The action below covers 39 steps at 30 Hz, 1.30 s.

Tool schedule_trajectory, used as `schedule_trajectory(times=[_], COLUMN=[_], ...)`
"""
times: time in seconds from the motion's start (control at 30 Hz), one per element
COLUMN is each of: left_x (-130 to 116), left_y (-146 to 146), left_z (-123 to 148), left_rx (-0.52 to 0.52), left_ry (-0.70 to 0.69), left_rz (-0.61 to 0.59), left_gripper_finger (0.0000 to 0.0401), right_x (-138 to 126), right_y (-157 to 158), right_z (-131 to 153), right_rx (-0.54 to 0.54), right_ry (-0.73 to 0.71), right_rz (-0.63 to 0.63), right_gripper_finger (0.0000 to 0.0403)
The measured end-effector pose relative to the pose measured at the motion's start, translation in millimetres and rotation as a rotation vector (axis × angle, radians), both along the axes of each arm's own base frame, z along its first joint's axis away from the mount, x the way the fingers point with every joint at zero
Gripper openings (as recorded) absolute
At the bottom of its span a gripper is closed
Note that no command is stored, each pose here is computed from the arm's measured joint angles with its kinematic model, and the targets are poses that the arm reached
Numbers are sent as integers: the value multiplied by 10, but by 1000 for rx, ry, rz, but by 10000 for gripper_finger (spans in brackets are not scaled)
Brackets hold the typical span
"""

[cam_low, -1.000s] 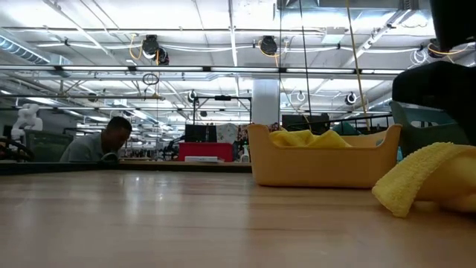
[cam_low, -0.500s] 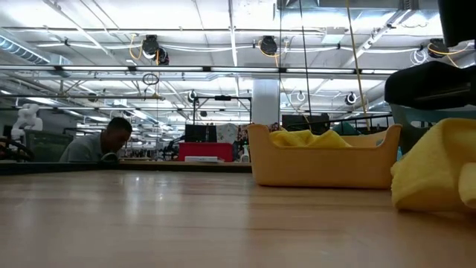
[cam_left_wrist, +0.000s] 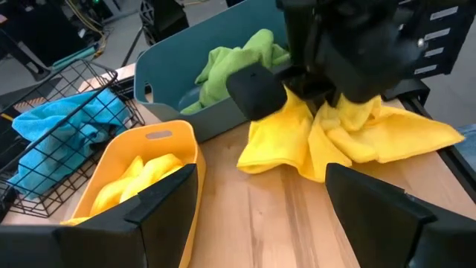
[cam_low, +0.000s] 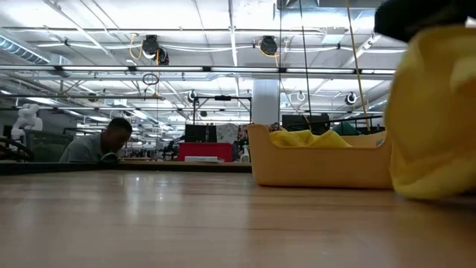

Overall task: Sort microfiber towel by color & place in baskets
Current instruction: Put the yellow microfiber cloth into the orange bin

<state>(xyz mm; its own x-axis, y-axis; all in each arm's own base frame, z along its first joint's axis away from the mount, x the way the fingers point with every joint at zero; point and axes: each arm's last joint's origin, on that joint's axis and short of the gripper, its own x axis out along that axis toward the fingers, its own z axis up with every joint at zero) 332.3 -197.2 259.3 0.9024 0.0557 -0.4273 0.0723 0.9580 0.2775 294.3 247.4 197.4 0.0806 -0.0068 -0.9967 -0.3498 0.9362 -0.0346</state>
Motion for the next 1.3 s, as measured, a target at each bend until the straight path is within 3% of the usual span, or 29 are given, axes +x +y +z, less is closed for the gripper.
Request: schedule_trajectory(times=[0.53,0.7,0.87,1.03,1.3], left_x=[-1,1,24,78,118], left_y=[0,-1,-26,-73,-61], left_z=[-2,1,52,213,364], left_rx=[1,0,-20,-105,-84], left_ry=[1,-2,-47,-205,-362], left_rz=[-1,-1,-45,-86,-47], left_gripper_finger=[302,302,302,302,302], right_x=[-101,-265,-518,-824,-1237], right_y=[-2,-115,-362,-675,-1085], right_z=[1230,1647,2039,2431,2698], right_rx=[-233,-190,-216,-182,-145], right_ry=[-182,-330,-483,-623,-775], right_rz=[64,81,36,-8,-122], right_gripper_finger=[10,10,11,11,11])
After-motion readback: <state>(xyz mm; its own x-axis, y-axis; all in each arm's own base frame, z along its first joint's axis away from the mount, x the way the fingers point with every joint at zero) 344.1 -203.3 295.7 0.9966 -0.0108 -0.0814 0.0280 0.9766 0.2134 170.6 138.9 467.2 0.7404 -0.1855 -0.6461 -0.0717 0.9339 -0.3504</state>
